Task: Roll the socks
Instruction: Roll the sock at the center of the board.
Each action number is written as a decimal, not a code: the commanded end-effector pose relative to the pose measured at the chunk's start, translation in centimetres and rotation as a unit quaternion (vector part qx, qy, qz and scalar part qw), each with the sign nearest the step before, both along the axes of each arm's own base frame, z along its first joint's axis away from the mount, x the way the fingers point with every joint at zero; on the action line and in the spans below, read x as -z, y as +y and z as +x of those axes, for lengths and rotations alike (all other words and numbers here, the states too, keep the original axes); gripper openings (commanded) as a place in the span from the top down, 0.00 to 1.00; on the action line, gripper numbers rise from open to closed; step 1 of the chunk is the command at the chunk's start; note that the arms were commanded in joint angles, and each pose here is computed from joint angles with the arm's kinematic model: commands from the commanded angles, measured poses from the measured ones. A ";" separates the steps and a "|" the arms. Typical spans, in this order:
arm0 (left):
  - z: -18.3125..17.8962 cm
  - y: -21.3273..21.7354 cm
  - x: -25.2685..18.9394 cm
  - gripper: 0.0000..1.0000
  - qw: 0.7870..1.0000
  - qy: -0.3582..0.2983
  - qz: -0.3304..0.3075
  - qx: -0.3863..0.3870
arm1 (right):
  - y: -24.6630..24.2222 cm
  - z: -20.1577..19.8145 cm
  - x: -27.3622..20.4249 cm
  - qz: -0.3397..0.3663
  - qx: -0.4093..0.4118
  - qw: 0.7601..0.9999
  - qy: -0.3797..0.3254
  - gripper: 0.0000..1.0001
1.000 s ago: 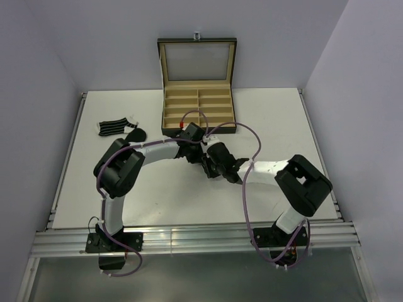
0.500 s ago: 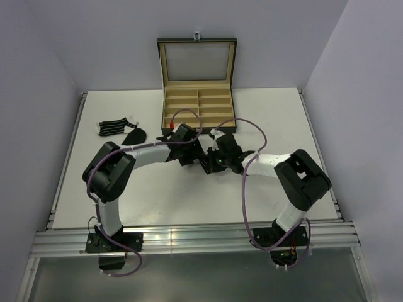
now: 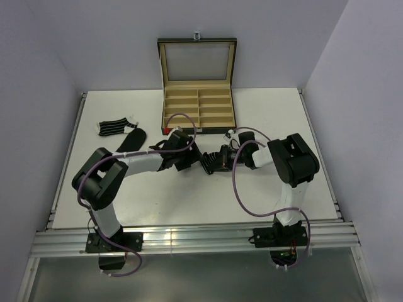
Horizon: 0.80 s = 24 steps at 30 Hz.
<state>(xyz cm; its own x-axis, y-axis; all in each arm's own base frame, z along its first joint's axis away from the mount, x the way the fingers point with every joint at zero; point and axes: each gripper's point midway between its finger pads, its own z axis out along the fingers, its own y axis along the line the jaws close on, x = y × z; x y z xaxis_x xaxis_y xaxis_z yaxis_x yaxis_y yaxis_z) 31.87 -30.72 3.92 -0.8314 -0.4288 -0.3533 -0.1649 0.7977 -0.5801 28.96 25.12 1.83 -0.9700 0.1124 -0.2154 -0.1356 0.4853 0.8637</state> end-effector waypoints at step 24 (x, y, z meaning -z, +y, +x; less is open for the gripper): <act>-2.3 1.9 7.5 0.65 0.985 0.106 0.136 -0.007 | -0.9 -0.6 2.3 -0.032 0.000 0.998 0.062 1.00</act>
